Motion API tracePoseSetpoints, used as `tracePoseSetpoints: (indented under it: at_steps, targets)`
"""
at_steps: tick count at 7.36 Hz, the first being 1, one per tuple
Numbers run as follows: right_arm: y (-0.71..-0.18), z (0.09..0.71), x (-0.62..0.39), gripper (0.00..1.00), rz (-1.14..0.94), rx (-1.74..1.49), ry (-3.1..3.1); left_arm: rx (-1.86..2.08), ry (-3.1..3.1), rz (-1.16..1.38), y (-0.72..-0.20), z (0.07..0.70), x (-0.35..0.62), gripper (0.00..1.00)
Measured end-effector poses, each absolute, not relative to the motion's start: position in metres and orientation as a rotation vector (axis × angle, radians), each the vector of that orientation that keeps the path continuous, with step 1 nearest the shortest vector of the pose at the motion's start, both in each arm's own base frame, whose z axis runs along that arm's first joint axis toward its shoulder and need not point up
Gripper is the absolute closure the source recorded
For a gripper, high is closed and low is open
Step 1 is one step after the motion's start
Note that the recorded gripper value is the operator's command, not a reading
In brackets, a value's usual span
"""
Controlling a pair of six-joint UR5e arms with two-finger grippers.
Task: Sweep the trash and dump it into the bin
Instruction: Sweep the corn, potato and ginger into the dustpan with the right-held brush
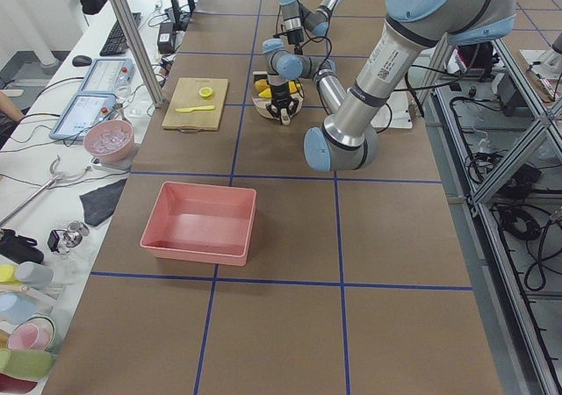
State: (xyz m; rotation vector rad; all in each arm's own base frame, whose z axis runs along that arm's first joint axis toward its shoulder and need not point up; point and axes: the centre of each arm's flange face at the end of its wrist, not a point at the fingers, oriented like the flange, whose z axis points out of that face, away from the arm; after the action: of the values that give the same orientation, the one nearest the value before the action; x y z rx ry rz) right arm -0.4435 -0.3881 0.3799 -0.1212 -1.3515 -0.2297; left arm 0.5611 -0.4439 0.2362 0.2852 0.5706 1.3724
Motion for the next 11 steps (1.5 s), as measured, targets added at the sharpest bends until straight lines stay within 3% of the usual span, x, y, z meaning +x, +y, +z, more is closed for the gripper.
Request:
tracePoseSetpoints:
  at_steps: [7, 11]
  targets:
    - [-0.377, 0.299, -0.507, 1.0, -0.188, -0.134, -1.34, 0.283, 0.566, 1.375, -0.443, 0.24, 0.562, 1.0]
    - [-0.402, 0.289, -0.465, 1.0, -0.163, -0.167, -1.339, 0.307, 0.543, 1.386, -0.438, 0.243, 0.566, 1.0]
